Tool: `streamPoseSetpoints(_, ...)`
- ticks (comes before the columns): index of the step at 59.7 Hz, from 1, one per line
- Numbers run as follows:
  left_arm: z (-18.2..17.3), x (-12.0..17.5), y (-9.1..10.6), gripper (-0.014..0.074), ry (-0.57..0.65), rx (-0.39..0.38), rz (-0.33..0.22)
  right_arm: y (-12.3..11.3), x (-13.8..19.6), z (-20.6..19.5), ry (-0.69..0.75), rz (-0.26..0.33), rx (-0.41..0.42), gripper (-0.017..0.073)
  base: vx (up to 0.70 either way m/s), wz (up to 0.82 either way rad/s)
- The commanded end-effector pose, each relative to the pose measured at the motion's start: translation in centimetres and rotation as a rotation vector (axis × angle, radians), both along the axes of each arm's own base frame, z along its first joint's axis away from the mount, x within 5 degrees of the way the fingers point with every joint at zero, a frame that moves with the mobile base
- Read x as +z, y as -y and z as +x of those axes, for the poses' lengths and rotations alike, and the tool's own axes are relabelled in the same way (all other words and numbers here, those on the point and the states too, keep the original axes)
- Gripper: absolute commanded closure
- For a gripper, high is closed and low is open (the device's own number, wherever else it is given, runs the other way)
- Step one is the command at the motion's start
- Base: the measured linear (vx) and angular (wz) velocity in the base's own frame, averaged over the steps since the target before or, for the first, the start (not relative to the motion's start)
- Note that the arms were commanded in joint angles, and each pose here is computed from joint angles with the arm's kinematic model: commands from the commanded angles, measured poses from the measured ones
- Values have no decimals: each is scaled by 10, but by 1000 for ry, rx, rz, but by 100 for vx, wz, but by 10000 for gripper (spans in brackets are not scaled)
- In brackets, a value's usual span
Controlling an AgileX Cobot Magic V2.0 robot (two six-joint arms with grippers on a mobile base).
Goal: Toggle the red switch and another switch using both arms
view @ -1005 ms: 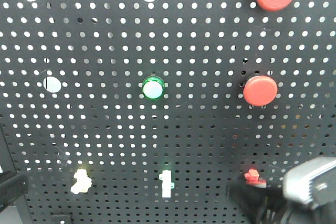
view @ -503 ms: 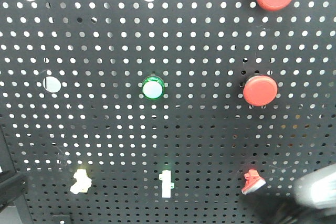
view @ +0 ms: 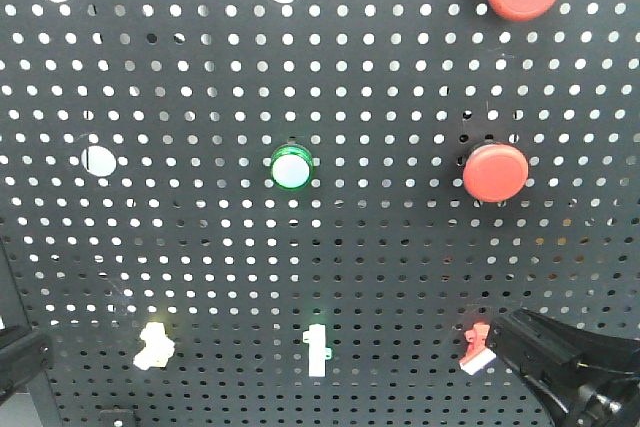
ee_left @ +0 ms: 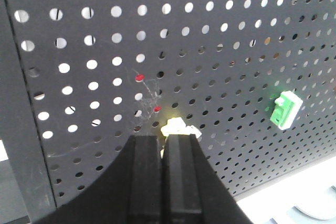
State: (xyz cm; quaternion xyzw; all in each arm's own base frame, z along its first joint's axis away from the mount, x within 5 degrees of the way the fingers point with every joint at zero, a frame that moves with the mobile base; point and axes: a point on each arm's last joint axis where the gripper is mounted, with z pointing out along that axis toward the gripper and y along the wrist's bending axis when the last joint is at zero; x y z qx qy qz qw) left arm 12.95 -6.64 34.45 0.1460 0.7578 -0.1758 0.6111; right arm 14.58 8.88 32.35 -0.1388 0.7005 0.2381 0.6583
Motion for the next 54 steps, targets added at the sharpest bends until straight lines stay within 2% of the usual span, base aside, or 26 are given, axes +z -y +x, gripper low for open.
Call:
streamPoseSetpoints(1,-1,17,0,591,98,-6,-55,2,20,-1,111,56,-9,566,0,0)
streamPoseSetpoints(15,-5,8,-4,591,97,10,-50,2,20,-1,111,57,-9,566,0,0)
streamPoseSetpoints(28,-31,-33,-40,591,175,211,-71,2,20,-1,111,57,-9,566,0,0)
streamPoseSetpoints(35,-46,-66,-55,591,245,322,17,2,20,-1,111,57,-9,566,0,0)
streamPoseSetpoints(43,-62,-99,-60,591,335,358,141,2,20,-1,111,57,-9,566,0,0)
streamPoseSetpoints(47,-67,-119,-60,591,344,358,157,2,20,-1,111,57,-9,566,0,0)
streamPoseSetpoints(54,-75,-146,-61,591,343,361,138,2,20,-1,111,57,-9,566,0,0)
